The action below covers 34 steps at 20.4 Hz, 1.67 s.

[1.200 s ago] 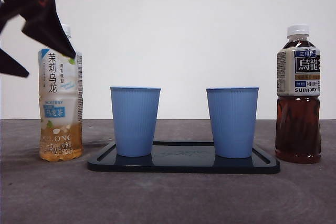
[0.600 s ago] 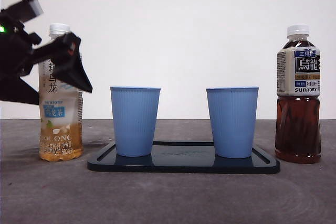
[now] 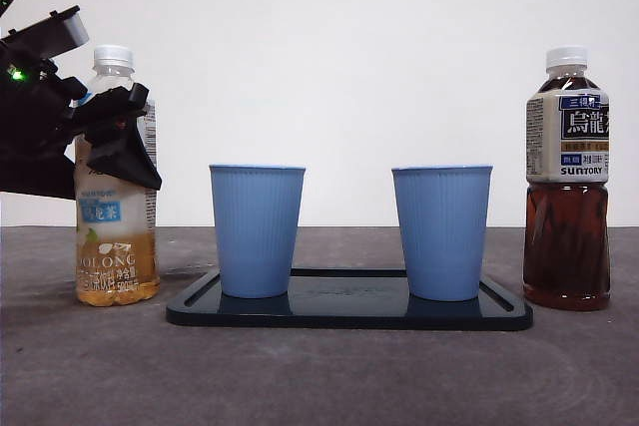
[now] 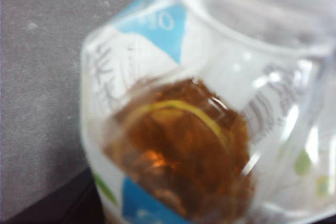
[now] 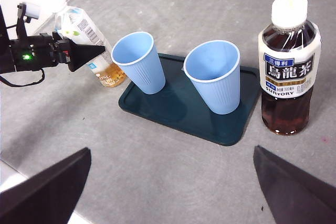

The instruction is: Pour the drink into the cup

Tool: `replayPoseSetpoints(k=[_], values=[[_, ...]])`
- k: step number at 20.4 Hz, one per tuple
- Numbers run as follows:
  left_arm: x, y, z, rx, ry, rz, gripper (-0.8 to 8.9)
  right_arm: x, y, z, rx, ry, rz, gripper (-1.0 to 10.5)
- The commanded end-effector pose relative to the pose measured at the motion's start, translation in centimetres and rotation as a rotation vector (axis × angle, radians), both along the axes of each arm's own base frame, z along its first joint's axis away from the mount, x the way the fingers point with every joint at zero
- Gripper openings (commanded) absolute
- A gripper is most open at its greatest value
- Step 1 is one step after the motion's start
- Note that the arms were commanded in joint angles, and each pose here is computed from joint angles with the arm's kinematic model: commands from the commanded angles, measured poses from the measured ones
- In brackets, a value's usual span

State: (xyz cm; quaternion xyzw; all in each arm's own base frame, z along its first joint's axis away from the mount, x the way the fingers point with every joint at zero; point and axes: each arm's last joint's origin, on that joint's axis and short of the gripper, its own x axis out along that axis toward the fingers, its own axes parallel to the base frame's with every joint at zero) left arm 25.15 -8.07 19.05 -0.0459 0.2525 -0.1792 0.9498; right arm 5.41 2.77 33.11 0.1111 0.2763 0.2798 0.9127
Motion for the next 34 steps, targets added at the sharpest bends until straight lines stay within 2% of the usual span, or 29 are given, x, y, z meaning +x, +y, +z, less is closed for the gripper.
replayPoseSetpoints(k=[1,7,12,18,22,27,34], values=[[0.1,-0.2,-0.1,-0.005,-0.008,-0.011,2.14,-0.1,0.0,0.6,0.003,-0.033,0.008,4.9],[-1.0,0.2,3.7,0.024,-0.055,-0.032,2.14,-0.1,0.0,0.6,0.003,-0.034,0.008,4.9],[-2.0,0.0,7.9,0.141,0.029,-0.072,2.14,0.0,0.0,0.8,0.009,-0.054,0.008,4.9],[-2.6,-0.8,12.3,0.421,0.114,-0.023,2.14,0.2,0.1,1.3,0.023,-0.107,0.008,4.9],[-2.1,-2.2,13.9,0.585,0.153,-0.002,2.14,0.3,0.1,1.6,0.036,-0.144,0.010,4.9],[-0.6,-5.7,13.1,0.869,0.225,-0.036,2.16,0.3,0.1,1.7,0.040,-0.152,0.014,4.9],[-0.3,-9.5,11.1,1.124,0.209,-0.055,2.17,0.3,0.1,1.7,0.040,-0.152,0.014,4.9]])
